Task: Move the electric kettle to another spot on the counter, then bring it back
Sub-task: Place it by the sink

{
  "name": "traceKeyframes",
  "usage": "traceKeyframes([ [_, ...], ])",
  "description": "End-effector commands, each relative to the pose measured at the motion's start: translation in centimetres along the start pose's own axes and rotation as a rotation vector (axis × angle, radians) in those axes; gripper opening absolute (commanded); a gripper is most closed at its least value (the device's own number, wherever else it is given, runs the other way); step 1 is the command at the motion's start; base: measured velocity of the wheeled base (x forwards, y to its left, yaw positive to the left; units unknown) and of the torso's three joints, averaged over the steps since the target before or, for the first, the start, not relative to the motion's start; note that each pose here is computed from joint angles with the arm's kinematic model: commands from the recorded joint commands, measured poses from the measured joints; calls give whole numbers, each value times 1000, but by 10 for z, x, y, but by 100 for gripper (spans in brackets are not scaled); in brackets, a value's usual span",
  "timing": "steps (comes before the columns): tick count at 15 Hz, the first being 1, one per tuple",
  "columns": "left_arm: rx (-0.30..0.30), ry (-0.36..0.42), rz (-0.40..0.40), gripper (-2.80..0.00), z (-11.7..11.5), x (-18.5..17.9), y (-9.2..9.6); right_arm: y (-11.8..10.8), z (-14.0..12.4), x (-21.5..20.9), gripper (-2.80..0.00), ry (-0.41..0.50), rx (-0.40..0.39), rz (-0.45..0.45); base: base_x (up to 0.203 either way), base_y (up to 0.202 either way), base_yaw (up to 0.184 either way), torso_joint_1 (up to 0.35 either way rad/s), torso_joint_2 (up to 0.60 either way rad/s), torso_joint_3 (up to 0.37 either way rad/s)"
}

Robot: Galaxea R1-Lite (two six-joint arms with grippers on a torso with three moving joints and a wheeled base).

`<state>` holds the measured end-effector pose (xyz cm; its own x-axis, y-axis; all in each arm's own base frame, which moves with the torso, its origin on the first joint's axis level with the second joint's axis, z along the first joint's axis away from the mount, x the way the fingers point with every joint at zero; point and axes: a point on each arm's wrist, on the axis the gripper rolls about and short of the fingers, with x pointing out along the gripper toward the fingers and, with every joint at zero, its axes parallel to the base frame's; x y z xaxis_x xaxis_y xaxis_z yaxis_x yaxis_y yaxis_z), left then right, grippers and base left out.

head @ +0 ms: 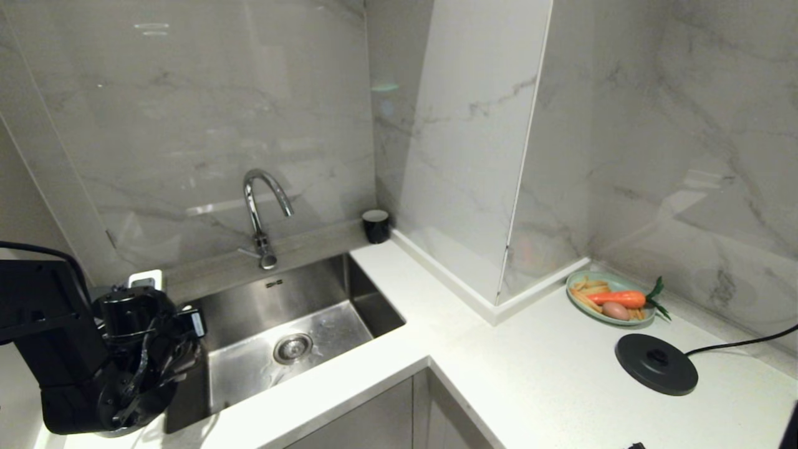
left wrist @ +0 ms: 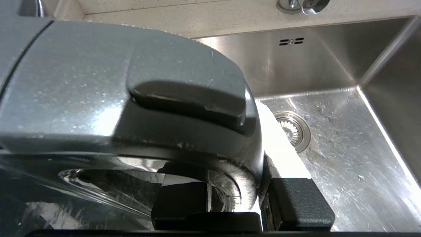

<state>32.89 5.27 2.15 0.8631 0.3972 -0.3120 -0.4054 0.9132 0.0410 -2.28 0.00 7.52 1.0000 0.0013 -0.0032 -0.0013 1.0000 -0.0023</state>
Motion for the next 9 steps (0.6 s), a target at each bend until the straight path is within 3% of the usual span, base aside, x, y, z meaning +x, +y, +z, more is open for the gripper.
traceKeyframes([
  [1, -1, -2, 2, -280, -1, 1, 0, 0, 0, 0, -280, 0, -1, 2, 0, 0, 0, 0, 0, 0],
  [7, -1, 4, 4, -280, -3, 2, 0, 0, 0, 0, -280, 0, -1, 0, 0, 0, 0, 0, 0, 0],
  [8, -2, 1, 2, 0, -2, 2, 0, 0, 0, 0, -280, 0, -1, -1, 0, 0, 0, 0, 0, 0],
  [9, -2, 0, 2, 0, -1, 1, 0, 0, 0, 0, -280, 0, -2, 2, 0, 0, 0, 0, 0, 0],
])
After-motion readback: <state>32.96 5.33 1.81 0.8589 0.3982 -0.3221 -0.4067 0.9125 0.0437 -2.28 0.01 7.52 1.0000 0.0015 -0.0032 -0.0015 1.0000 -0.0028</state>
